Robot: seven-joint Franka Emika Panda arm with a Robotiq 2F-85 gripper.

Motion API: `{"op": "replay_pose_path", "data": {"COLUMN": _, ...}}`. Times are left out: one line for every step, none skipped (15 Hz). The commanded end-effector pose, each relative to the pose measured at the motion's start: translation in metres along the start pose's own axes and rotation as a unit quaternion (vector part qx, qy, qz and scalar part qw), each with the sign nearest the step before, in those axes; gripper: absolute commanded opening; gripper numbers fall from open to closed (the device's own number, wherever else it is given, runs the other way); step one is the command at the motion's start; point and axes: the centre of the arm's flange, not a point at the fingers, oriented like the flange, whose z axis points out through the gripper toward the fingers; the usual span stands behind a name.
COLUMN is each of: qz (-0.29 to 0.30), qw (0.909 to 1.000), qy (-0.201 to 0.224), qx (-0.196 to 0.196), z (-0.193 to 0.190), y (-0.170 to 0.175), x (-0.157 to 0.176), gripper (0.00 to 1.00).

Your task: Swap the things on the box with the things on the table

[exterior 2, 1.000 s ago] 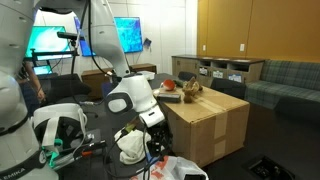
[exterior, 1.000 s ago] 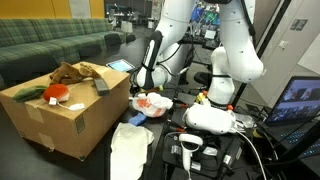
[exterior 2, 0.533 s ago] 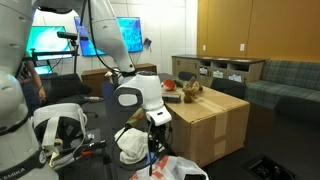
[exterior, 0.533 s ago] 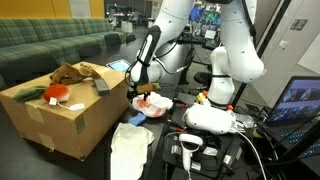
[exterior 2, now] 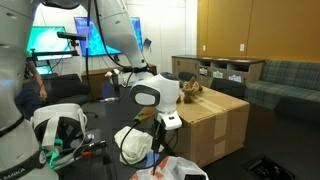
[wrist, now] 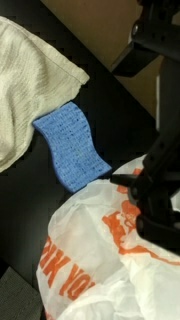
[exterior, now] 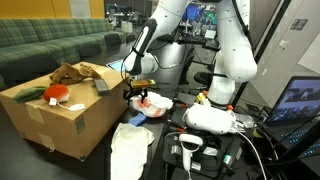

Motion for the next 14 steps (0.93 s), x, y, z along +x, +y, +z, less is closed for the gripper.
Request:
{"op": "replay_pose_path", "data": {"qz": -0.024, "qw": 0.9985, "qy": -0.041, "qx": 0.028, "z": 0.01, "y": -0.002, "x": 0.012, "gripper": 1.0}}
{"op": "replay_pose_path", "data": {"qz": -0.022, "qw": 0.9981, "qy": -0.051, "qx": 0.029, "z": 0.013, "y": -0.003, "x": 0.012, "gripper": 1.0}}
{"op": "replay_pose_path", "data": {"qz": -0.024, "qw": 0.9976, "qy": -0.059, "qx": 0.027, "z": 0.016, "y": -0.001, "x": 0.011, "gripper": 1.0}}
{"op": "replay_pose_path", "data": {"qz": -0.027, "qw": 0.9968, "qy": -0.071, "qx": 0.025, "z": 0.02, "y": -0.003, "x": 0.01, "gripper": 1.0}}
{"op": "replay_pose_path", "data": {"qz": -0.028, "qw": 0.9961, "qy": -0.081, "qx": 0.021, "z": 0.025, "y": -0.005, "x": 0.01, "gripper": 1.0}}
{"op": "replay_pose_path", "data": {"qz": -0.028, "qw": 0.9949, "qy": -0.095, "qx": 0.018, "z": 0.03, "y": -0.005, "x": 0.006, "gripper": 1.0}}
{"op": "replay_pose_path", "data": {"qz": -0.027, "qw": 0.9939, "qy": -0.107, "qx": 0.012, "z": 0.035, "y": -0.007, "x": 0.004, "gripper": 1.0}}
{"op": "replay_pose_path", "data": {"qz": -0.026, "qw": 0.9926, "qy": -0.118, "qx": 0.008, "z": 0.042, "y": -0.009, "x": 0.002, "gripper": 1.0}}
{"op": "replay_pose_path", "data": {"qz": -0.023, "qw": 0.9913, "qy": -0.13, "qx": 0.004, "z": 0.046, "y": -0.009, "x": 0.001, "gripper": 1.0}}
{"op": "replay_pose_path", "data": {"qz": -0.019, "qw": 0.9899, "qy": -0.141, "qx": 0.001, "z": 0.051, "y": -0.009, "x": 0.0, "gripper": 1.0}}
{"op": "replay_pose_path", "data": {"qz": -0.012, "qw": 0.9884, "qy": -0.151, "qx": -0.002, "z": 0.058, "y": -0.009, "x": 0.001, "gripper": 1.0}}
{"op": "replay_pose_path", "data": {"qz": -0.003, "qw": 0.9871, "qy": -0.16, "qx": -0.004, "z": 0.061, "y": -0.008, "x": 0.0, "gripper": 1.0}}
{"op": "replay_pose_path", "data": {"qz": 0.005, "qw": 0.9857, "qy": -0.168, "qx": -0.004, "z": 0.066, "y": -0.006, "x": 0.0, "gripper": 1.0}}
{"op": "replay_pose_path", "data": {"qz": 0.015, "qw": 0.9852, "qy": -0.171, "qx": -0.004, "z": 0.071, "y": -0.006, "x": 0.001, "gripper": 1.0}}
